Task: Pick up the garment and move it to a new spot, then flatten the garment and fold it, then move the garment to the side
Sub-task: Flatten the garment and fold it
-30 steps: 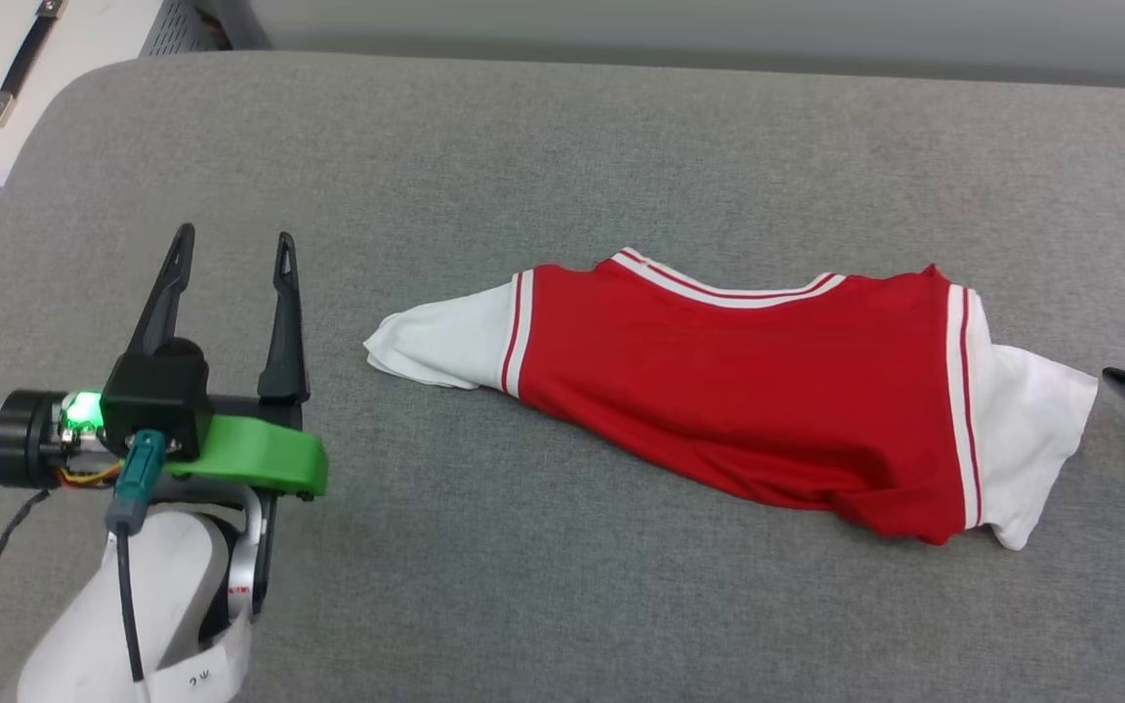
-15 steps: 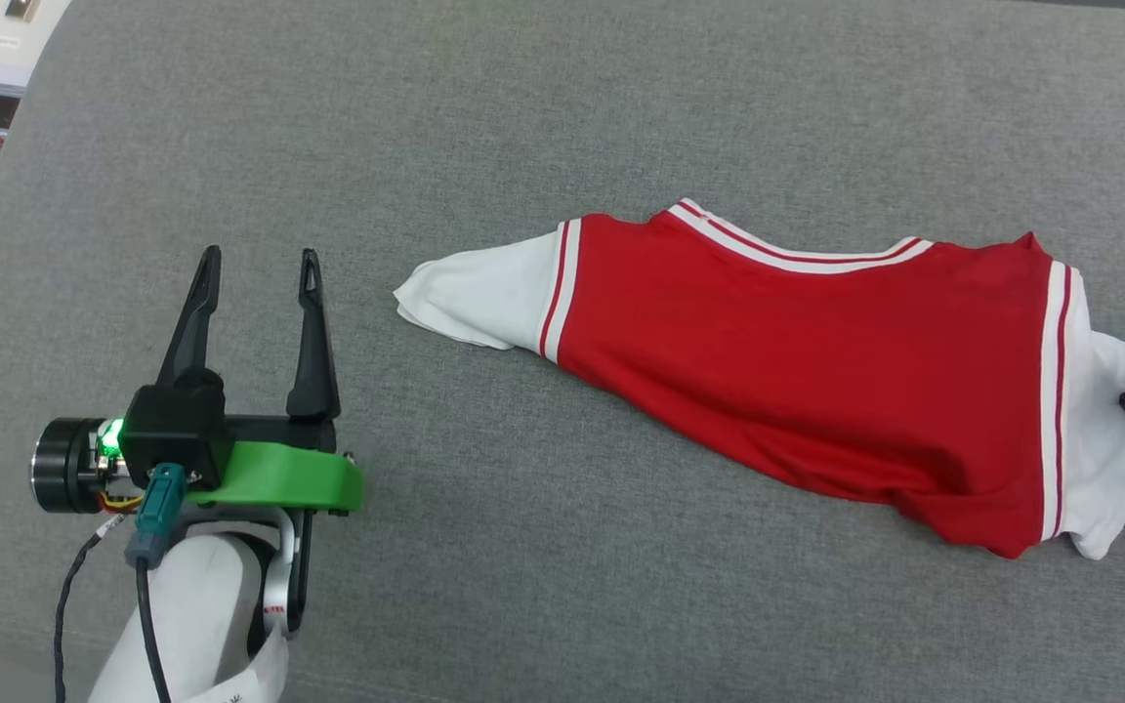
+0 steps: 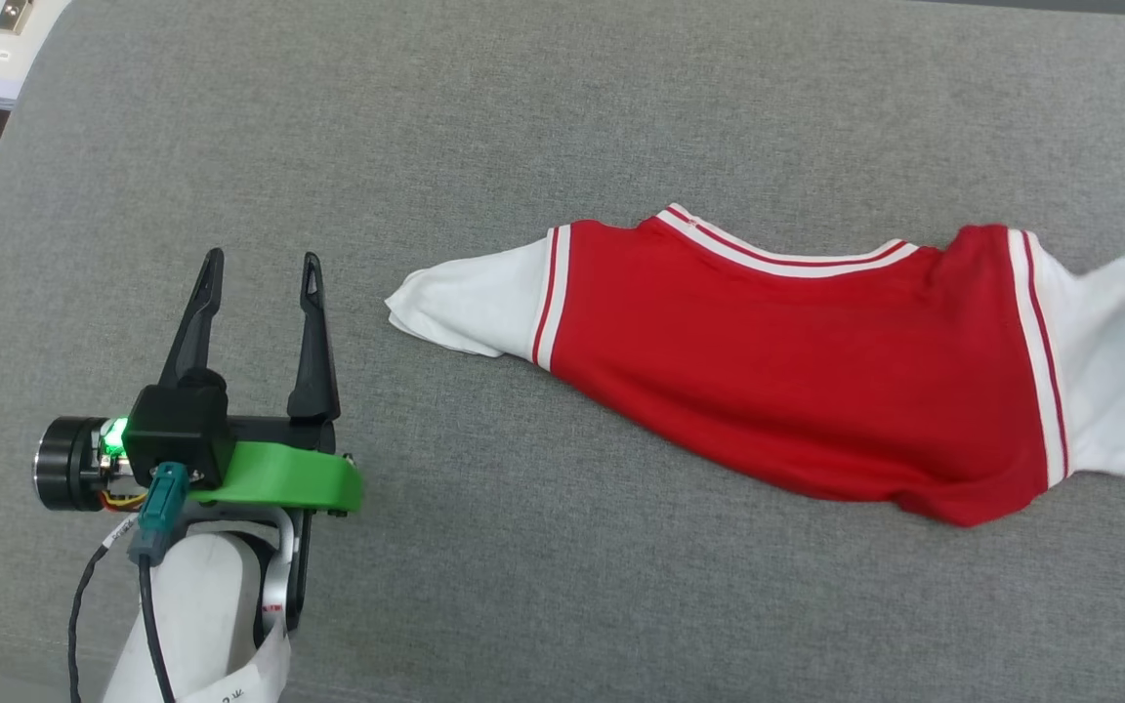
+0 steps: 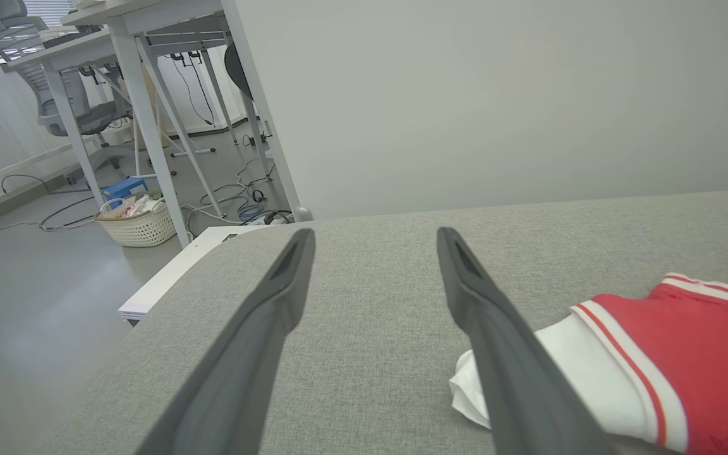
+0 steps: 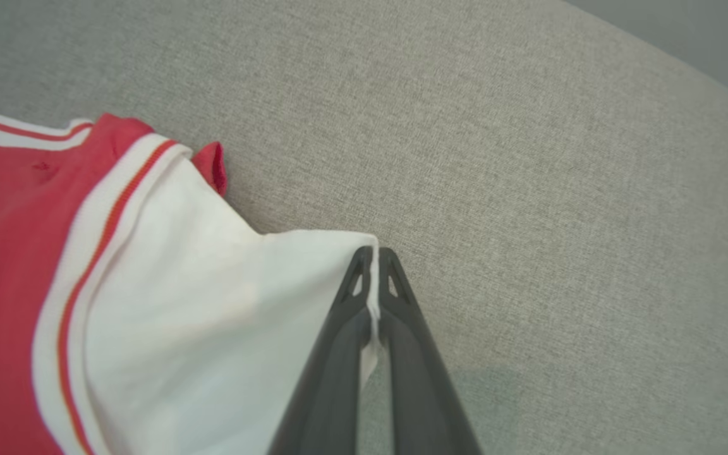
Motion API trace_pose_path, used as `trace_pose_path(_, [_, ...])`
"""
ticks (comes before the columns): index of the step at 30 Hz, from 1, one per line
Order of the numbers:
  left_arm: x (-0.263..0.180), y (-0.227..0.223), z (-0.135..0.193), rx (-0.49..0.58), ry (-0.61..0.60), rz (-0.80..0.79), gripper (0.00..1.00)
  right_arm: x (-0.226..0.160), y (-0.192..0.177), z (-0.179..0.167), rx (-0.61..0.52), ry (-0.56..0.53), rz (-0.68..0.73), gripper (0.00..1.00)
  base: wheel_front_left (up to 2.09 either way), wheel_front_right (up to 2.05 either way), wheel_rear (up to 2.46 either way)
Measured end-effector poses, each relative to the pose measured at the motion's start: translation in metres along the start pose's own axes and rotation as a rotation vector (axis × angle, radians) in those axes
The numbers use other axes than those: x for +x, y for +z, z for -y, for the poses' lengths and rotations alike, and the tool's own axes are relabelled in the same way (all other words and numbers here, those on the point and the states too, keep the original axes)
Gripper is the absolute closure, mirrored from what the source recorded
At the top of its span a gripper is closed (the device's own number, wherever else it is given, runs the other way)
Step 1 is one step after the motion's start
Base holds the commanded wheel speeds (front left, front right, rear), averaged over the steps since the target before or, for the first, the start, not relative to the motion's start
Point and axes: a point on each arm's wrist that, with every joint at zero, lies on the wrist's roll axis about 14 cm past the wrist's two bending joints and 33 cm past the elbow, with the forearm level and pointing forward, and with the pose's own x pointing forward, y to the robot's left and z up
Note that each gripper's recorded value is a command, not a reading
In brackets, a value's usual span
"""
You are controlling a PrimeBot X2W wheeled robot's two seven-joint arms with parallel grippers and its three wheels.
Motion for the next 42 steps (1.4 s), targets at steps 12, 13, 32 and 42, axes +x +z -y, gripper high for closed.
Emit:
trace_pose_path(12, [-0.004,-0.008,0.002,-0.004,-0.008,-0.025,0.00,0.002,-0.014,0.071,0.102,-0.196,-0.037,1.00,0.00,0.00,0.00])
trace_pose_path(13, [-0.005,-0.009,0.002,-0.004,-0.007,-0.027,0.00,0.003,-0.023,0.076,0.114,-0.210,-0.061,1.00,0.00,0.00,0.00])
trace_pose_path(32, [0.005,0.005,0.005,0.002,-0.102,0.010,0.00,-0.021,0.006,0.072,0.147,-0.238,0.267,0.00,0.00,0.00,0.00])
trace_pose_path(42, [0.049,0.017,0.043,-0.027,-0.328,-0.067,0.00,-0.063,0.044,0.045,0.035,-0.221,0.544,0.00,0.00,0.00,0.00])
